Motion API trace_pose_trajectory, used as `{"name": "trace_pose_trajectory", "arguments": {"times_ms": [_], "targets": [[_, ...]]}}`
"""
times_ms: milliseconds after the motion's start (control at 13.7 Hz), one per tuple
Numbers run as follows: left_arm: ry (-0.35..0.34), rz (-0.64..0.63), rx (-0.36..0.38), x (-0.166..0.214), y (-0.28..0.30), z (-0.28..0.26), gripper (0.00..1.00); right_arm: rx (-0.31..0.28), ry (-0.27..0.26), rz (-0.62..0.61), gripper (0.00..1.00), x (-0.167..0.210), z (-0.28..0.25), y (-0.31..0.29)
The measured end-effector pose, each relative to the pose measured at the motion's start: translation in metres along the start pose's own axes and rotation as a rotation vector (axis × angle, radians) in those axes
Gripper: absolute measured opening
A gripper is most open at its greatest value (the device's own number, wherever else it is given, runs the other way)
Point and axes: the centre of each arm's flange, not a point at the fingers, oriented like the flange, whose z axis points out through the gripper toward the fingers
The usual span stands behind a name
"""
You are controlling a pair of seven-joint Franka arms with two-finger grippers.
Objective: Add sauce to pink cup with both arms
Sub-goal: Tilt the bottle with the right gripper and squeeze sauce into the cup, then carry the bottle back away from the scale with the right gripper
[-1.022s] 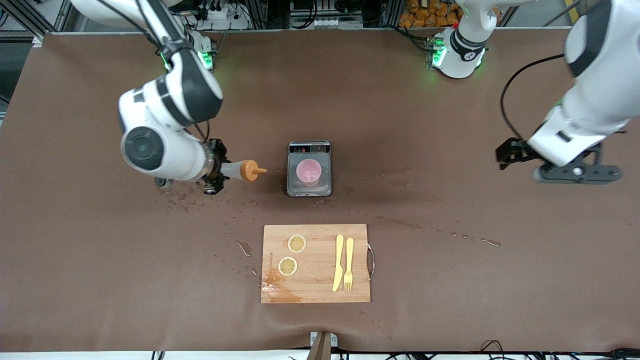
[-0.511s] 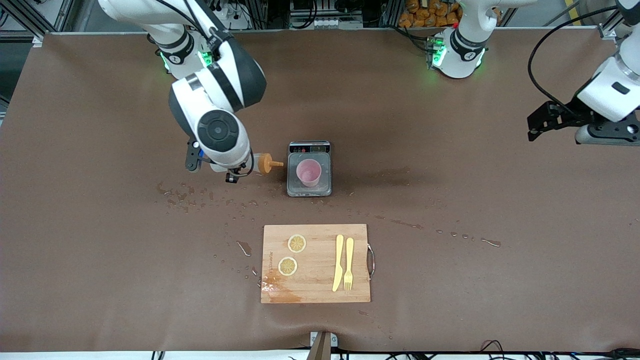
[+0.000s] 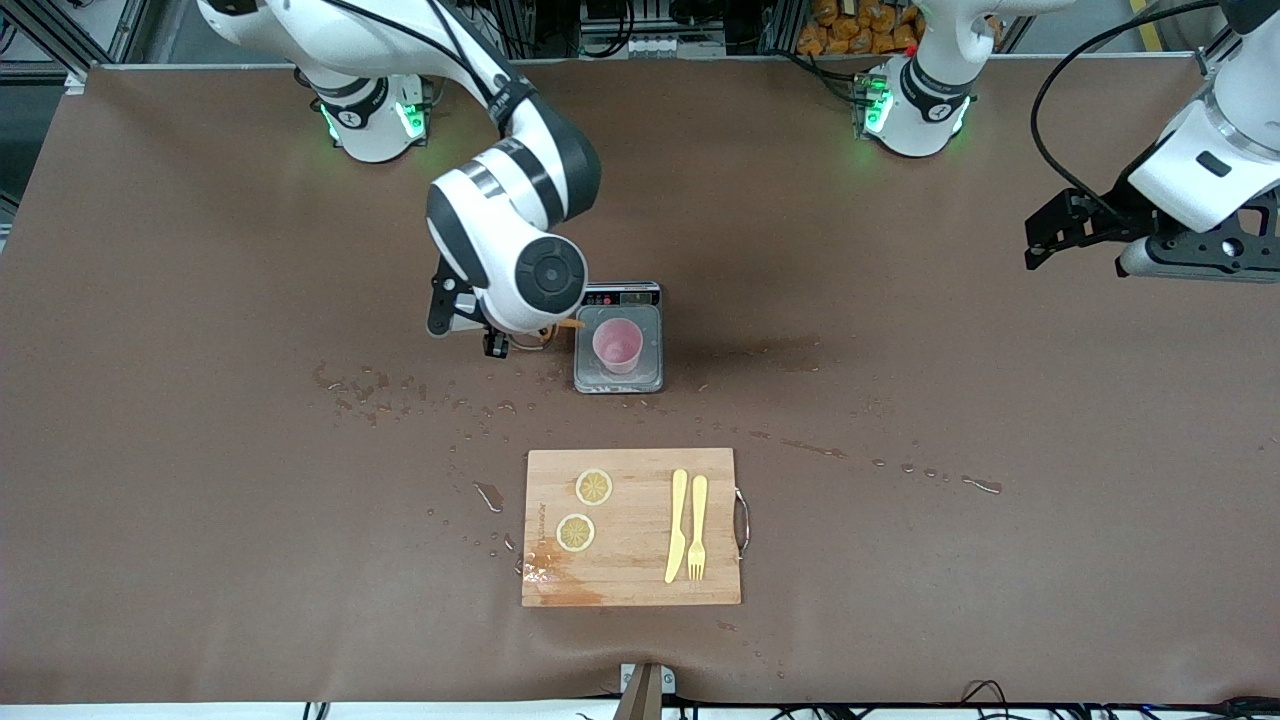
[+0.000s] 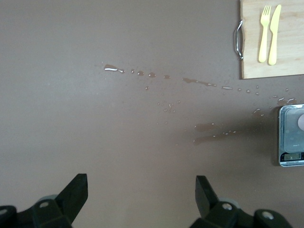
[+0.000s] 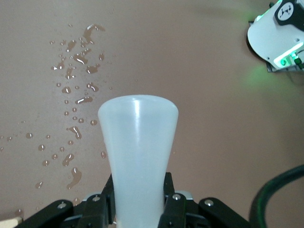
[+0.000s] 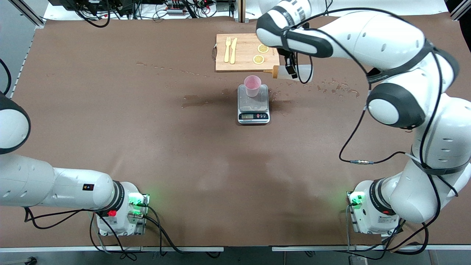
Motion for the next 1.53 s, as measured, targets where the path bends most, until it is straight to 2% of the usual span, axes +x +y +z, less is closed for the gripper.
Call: {"name": "trace_pose_trajectory", "arguments": {"times_ms": [438, 1022, 1387, 1460, 1533], "targets": [[0.017, 0.018, -0.001, 0.0, 0.01, -0.009, 1.0, 0.014, 0.073, -0.012, 0.39, -0.026, 0.016, 0.003], [0.018, 0.05, -0.002, 0.0, 0.028, -0.011, 1.0, 0.019, 0.104, -0.018, 0.37, -0.031, 0.022, 0.005], [0.017, 0.042, -0.002, 0.001, 0.024, -0.011, 1.0, 0.015, 0.076, 0.003, 0.37, -0.018, 0.014, -0.008], [0.015, 0.042, -0.002, 0.001, 0.024, -0.011, 1.0, 0.003, 0.054, 0.007, 0.37, -0.012, 0.012, -0.013], [0.014, 0.043, -0.002, 0.001, 0.024, -0.01, 1.0, -0.013, 0.006, 0.009, 0.37, -0.003, 0.006, -0.019]]}}
